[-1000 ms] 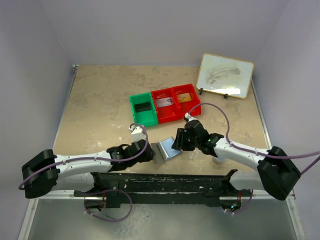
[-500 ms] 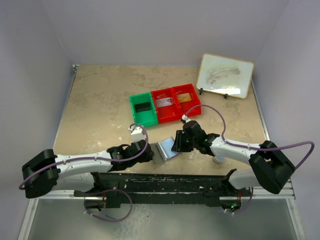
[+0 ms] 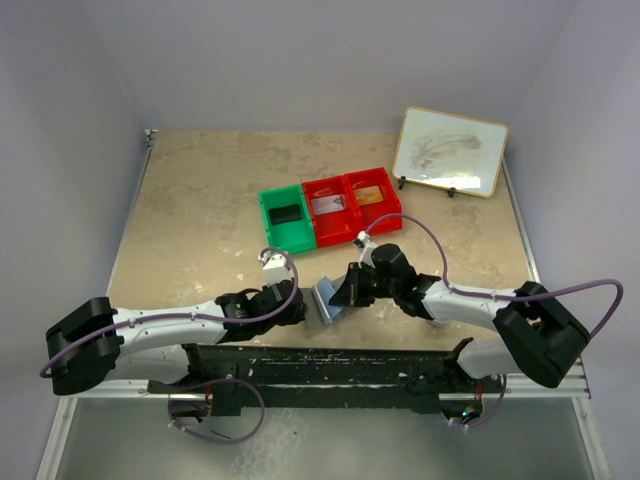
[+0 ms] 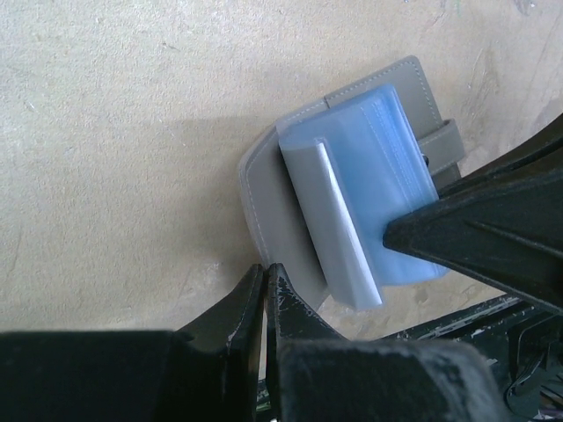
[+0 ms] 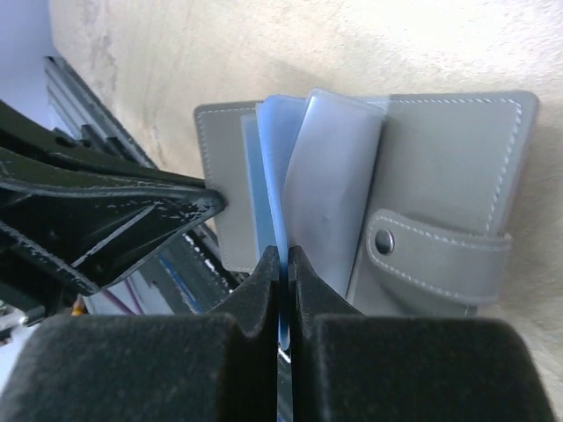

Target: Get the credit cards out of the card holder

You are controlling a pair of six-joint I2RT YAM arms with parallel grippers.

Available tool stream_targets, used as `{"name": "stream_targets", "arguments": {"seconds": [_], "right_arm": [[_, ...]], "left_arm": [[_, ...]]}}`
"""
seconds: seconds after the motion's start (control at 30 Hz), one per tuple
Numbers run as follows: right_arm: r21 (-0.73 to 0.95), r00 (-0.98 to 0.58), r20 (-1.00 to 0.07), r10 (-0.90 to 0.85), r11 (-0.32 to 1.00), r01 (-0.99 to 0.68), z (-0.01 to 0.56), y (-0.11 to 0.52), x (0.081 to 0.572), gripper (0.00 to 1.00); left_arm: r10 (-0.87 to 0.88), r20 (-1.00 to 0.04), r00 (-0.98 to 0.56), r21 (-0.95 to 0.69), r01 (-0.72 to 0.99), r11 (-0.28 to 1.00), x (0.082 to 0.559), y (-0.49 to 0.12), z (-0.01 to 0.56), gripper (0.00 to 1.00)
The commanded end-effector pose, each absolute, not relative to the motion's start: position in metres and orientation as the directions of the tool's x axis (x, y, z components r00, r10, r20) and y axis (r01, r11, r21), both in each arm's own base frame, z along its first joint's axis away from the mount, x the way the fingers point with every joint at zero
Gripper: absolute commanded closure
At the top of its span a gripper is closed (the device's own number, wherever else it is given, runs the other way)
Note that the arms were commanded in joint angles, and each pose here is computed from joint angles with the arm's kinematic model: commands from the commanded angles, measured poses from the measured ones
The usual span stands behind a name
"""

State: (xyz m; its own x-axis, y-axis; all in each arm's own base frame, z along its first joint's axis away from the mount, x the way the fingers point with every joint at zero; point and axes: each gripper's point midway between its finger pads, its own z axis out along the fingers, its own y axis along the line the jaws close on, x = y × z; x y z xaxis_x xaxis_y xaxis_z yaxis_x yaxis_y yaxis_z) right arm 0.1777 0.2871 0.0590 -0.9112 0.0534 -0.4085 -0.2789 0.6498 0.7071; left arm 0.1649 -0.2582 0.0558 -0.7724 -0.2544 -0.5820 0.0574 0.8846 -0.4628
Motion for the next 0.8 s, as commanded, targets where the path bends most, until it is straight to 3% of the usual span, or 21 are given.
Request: {"name": "stream_targets", "arguments": {"seconds": [0.0, 0.17, 0.3, 0.4, 0.63, 0.77], "right_arm": [[0.784, -0.921, -0.386, 0.049, 0.544, -0.299, 0.078, 0.307, 0.174, 1.00], [0.770, -0.939, -0.338, 0.058, 0.591, -0.240, 0.062, 0.299, 0.170, 1.00], [0.717, -0.929, -0.364, 0.070, 0.658, -0.232, 0.056, 0.291, 0.179, 0.97], [0.679, -0.922, -0.380, 0.076, 0.699, -0.223, 0.054, 0.283, 0.182, 0.92], [0.561, -0.867, -0.483, 0.126, 0.805, -0.195, 0.071, 0.256, 0.203, 0.68], [0.496, -0.843, -0.526, 0.117, 0.847, -0.191, 0.074, 0.245, 0.213, 0.66]], "left_arm": [[-0.274, -0.613, -0.741, -0.490, 0.084, 0.868, 0.175, -0.271, 0.077, 1.00], [-0.263, -0.622, -0.737, -0.475, 0.090, 0.875, 0.176, -0.271, 0.079, 1.00], [-0.240, -0.641, -0.729, -0.440, 0.092, 0.893, 0.178, -0.266, 0.082, 1.00], [-0.217, -0.661, -0.719, -0.401, 0.094, 0.911, 0.181, -0.260, 0.086, 1.00], [-0.145, -0.673, -0.725, -0.335, 0.124, 0.934, 0.180, -0.256, 0.089, 1.00], [-0.137, -0.672, -0.727, -0.329, 0.127, 0.936, 0.180, -0.257, 0.091, 1.00]]}}
